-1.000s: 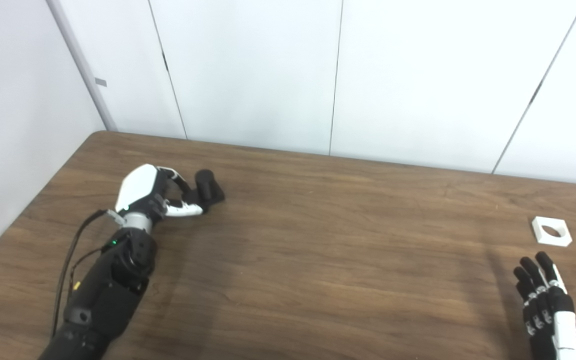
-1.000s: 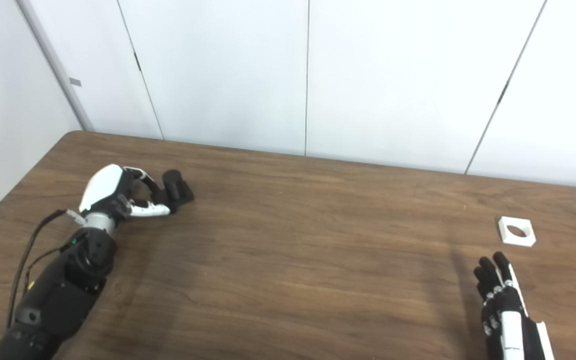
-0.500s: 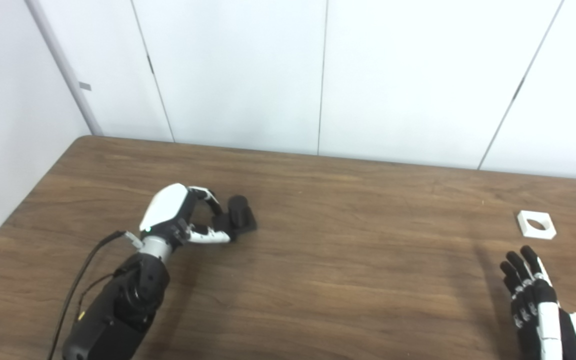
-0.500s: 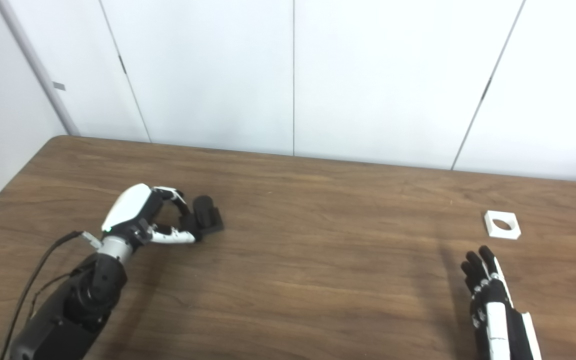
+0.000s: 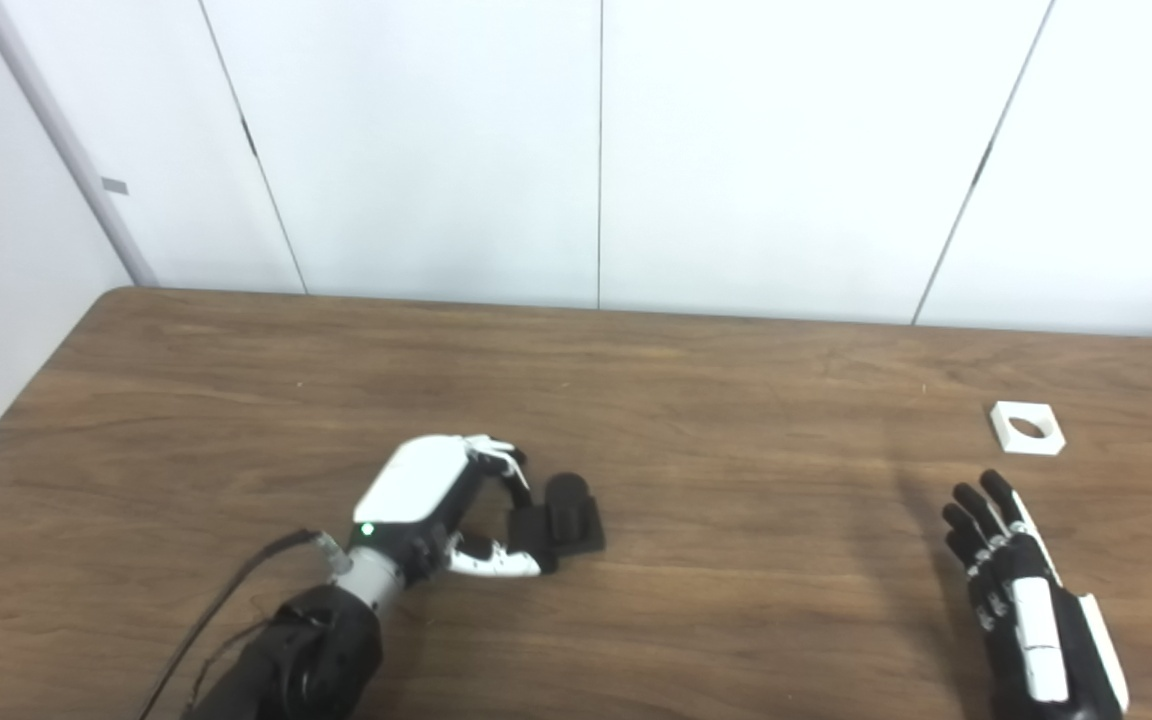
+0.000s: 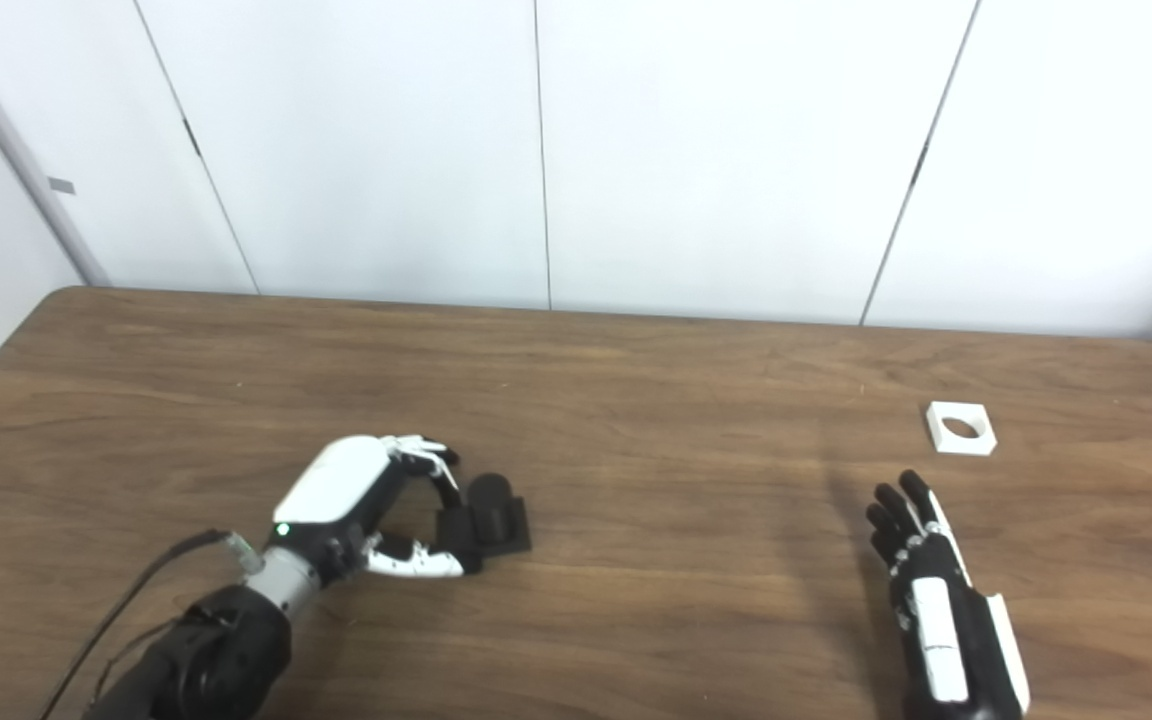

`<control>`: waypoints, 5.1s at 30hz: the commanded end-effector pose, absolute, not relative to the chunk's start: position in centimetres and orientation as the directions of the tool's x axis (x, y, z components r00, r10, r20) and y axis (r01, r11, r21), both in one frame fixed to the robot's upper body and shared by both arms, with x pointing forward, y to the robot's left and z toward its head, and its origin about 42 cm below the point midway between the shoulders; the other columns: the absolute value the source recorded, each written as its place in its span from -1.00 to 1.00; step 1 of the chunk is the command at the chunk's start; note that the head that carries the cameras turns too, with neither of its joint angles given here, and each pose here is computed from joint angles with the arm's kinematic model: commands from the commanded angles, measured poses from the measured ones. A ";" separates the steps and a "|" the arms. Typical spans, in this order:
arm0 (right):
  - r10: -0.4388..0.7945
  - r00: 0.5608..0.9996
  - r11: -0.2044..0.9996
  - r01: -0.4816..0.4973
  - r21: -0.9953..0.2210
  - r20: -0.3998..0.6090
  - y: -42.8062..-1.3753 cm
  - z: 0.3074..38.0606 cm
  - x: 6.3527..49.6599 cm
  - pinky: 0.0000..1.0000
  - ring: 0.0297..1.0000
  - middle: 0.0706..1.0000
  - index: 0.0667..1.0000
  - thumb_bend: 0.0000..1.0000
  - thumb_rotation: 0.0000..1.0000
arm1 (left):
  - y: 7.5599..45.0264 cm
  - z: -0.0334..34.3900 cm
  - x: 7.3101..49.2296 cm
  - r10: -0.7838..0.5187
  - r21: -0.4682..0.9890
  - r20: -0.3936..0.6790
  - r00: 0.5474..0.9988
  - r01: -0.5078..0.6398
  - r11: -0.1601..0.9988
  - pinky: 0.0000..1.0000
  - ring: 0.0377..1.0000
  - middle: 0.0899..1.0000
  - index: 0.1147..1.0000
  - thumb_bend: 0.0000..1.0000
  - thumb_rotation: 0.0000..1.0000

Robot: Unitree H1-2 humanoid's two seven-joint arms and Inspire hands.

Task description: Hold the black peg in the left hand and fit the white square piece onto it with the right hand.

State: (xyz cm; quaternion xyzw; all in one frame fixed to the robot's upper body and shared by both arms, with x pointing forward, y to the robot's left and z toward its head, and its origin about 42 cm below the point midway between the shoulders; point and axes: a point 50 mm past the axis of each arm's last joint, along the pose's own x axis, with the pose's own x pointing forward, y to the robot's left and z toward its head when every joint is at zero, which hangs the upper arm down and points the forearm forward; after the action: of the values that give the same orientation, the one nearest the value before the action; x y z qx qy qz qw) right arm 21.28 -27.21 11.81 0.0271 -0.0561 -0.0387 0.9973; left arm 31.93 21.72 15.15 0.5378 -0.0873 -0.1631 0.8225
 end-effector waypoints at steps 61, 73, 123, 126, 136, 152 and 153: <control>-0.364 0.912 0.563 0.378 -0.735 0.191 -38.2 23.7 34.2 0.89 1.00 0.92 0.34 0.80 -0.61 | 18.3 11.8 26.4 -0.546 0.890 -0.141 0.826 0.348 0.296 0.75 0.64 0.50 -0.16 0.04 -0.91; -0.241 0.966 0.400 0.184 -0.898 0.090 -39.3 26.3 40.7 1.00 1.00 0.93 0.34 0.77 -0.65 | 18.5 11.7 26.2 -0.549 0.890 -0.157 0.821 0.359 0.281 0.75 0.64 0.51 -0.16 0.04 -0.91; -0.162 0.978 0.204 -0.099 -0.974 -0.133 -38.0 26.9 46.4 0.97 0.97 0.82 0.30 0.71 -0.64 | 18.4 11.6 26.0 -0.558 0.889 -0.154 0.815 0.362 0.282 0.74 0.64 0.51 -0.16 0.04 -0.91; -0.157 0.976 0.205 -0.116 -0.972 -0.150 -38.0 27.6 46.7 0.94 0.97 0.81 0.28 0.70 -0.63 | 18.3 11.5 25.9 -0.557 0.888 -0.159 0.815 0.365 0.281 0.74 0.64 0.52 -0.16 0.04 -0.91; -0.127 0.967 0.162 -0.198 -0.967 -0.219 -37.4 28.9 47.6 0.81 0.94 0.78 0.26 0.71 -0.62 | 18.1 11.6 26.1 -0.550 0.884 -0.162 0.819 0.368 0.287 0.76 0.65 0.52 -0.16 0.04 -0.91; -0.177 0.943 0.135 -0.259 -0.956 -0.281 -38.5 28.9 48.6 0.82 0.94 0.77 0.24 0.73 -0.65 | 17.9 11.6 26.0 -0.547 0.884 -0.154 0.823 0.362 0.295 0.76 0.66 0.52 -0.16 0.04 -0.91; -0.177 0.944 0.132 -0.256 -0.958 -0.277 -38.6 28.9 48.5 0.82 0.94 0.77 0.24 0.74 -0.65 | 18.0 11.5 26.0 -0.547 0.884 -0.153 0.823 0.362 0.296 0.76 0.66 0.52 -0.16 0.04 -0.91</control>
State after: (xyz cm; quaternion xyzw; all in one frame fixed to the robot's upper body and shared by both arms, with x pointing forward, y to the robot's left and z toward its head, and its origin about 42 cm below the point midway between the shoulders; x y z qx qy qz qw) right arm 47.88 -37.11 24.95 -0.6378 0.1912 0.0637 0.7434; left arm 27.45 17.74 13.63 0.5128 -0.1389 -0.2423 0.8118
